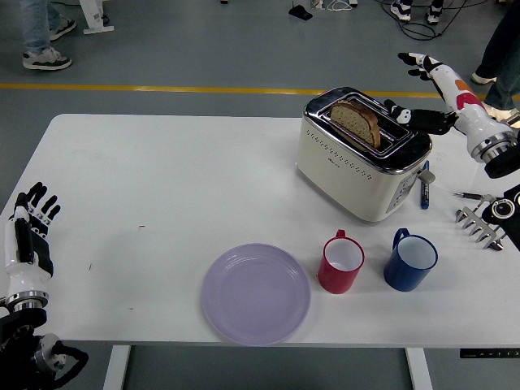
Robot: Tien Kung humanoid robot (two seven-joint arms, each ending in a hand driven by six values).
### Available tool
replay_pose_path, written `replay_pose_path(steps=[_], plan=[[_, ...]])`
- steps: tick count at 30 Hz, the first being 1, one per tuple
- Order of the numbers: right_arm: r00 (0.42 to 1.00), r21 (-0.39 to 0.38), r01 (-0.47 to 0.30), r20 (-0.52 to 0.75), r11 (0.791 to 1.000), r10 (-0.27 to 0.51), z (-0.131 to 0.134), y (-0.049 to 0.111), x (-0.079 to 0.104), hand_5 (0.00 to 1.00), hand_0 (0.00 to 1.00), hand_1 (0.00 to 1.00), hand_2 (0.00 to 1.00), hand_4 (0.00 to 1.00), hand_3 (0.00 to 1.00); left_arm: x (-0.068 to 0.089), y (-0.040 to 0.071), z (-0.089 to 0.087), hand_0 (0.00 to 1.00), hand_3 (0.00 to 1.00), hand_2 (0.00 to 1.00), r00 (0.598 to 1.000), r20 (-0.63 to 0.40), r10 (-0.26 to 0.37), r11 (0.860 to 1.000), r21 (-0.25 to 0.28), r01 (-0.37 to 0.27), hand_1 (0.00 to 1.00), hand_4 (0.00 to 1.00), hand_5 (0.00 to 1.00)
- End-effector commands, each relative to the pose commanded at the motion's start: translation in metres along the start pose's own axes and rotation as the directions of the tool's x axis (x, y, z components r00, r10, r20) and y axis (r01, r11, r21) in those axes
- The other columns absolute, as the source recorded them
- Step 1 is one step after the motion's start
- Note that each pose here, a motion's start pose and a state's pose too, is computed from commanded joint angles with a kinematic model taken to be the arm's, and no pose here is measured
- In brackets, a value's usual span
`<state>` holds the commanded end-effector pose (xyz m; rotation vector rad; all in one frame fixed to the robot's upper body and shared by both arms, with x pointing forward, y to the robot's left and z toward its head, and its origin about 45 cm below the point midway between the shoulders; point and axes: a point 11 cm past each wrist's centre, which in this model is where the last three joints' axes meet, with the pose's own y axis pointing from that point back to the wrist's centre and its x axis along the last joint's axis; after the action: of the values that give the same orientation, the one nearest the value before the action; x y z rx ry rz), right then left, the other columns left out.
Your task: Push plate across desktop,pick up the break from the machine,place the break in the plate
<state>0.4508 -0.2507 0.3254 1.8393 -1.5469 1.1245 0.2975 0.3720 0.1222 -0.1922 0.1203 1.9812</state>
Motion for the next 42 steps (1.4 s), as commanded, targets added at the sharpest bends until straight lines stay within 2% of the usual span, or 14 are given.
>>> replay_pose_path(steps=[4,6,11,12,19,23,24,29,30,35,36,41,42], plan=[[0.989,0.014,0.040,-0.140,0.999,-0.038,-0.017,-0.017,-0.012,0.212,0.888,0.847,0.887,0.793,0.931,0.002,0.001,-0.001,0.775,0.784,0.850,1.000,0.001,0.005,1.000,0.001,-0.005,0.788,0.558,0.998],[0.987,0.012,0.054,-0.149,0.998,-0.052,-0.022,-0.022,-0.016,0.214,0.871,0.829,0.848,0.808,0.912,0.002,0.001,-0.001,0.774,0.783,0.849,1.000,0.001,0.007,1.000,0.002,-0.007,0.786,0.557,0.998],[0.983,-0.001,0.107,-0.153,0.994,-0.106,-0.037,-0.039,-0.029,0.214,0.871,0.829,0.848,0.808,0.912,0.002,0.002,-0.002,0.774,0.783,0.849,1.000,0.002,0.006,1.000,0.005,-0.006,0.786,0.557,0.998],[0.981,-0.006,0.114,-0.155,0.993,-0.114,-0.038,-0.041,-0.031,0.225,0.863,0.806,0.802,0.821,0.894,0.002,0.002,-0.002,0.774,0.782,0.849,1.000,0.002,0.005,1.000,0.005,-0.005,0.785,0.557,0.998],[0.967,-0.082,0.181,-0.168,0.980,-0.193,-0.042,-0.058,-0.051,0.227,0.858,0.801,0.794,0.822,0.887,0.001,0.004,-0.006,0.773,0.782,0.849,1.000,0.005,0.004,1.000,0.016,-0.004,0.780,0.556,0.998],[0.956,-0.129,0.174,-0.214,0.976,-0.198,-0.039,-0.067,-0.056,0.227,0.858,0.801,0.794,0.822,0.887,-0.002,0.005,-0.009,0.773,0.782,0.849,1.000,0.004,-0.007,1.000,0.023,0.007,0.780,0.556,0.998],[0.954,-0.138,0.171,-0.223,0.975,-0.199,-0.038,-0.069,-0.056,0.252,0.793,0.744,0.721,0.819,0.839,-0.003,0.005,-0.009,0.773,0.780,0.848,1.000,0.004,-0.009,1.000,0.024,0.009,0.778,0.559,0.998],[0.930,-0.185,0.158,-0.303,0.970,-0.209,-0.037,-0.078,-0.057,0.252,0.793,0.744,0.721,0.819,0.839,-0.006,0.007,-0.013,0.773,0.780,0.848,1.000,0.005,-0.021,0.999,0.035,0.020,0.778,0.559,0.998],[0.923,-0.194,0.151,-0.323,0.969,-0.208,-0.037,-0.081,-0.056,0.241,0.735,0.692,0.652,0.800,0.808,-0.007,0.008,-0.014,0.771,0.781,0.847,1.000,0.005,-0.023,0.999,0.038,0.023,0.776,0.557,0.998],[0.895,-0.248,0.147,-0.379,0.958,-0.236,-0.030,-0.087,-0.057,0.241,0.735,0.692,0.652,0.800,0.808,-0.011,0.010,-0.017,0.771,0.781,0.847,0.999,0.003,-0.035,0.998,0.050,0.035,0.776,0.557,0.998],[0.892,-0.255,0.148,-0.382,0.956,-0.240,-0.029,-0.088,-0.058,0.244,0.658,0.629,0.596,0.791,0.751,-0.011,0.010,-0.018,0.772,0.780,0.846,0.999,0.003,-0.036,0.998,0.050,0.036,0.775,0.557,0.998],[0.868,-0.292,0.152,-0.417,0.944,-0.268,-0.025,-0.090,-0.061,0.244,0.658,0.629,0.596,0.791,0.751,-0.012,0.010,-0.018,0.772,0.780,0.846,0.999,0.002,-0.037,0.998,0.052,0.037,0.775,0.557,0.998],[0.864,-0.297,0.154,-0.422,0.942,-0.274,-0.024,-0.091,-0.061,0.245,0.606,0.589,0.565,0.777,0.729,-0.012,0.010,-0.018,0.769,0.780,0.846,0.999,0.002,-0.037,0.998,0.051,0.037,0.773,0.558,0.998]])
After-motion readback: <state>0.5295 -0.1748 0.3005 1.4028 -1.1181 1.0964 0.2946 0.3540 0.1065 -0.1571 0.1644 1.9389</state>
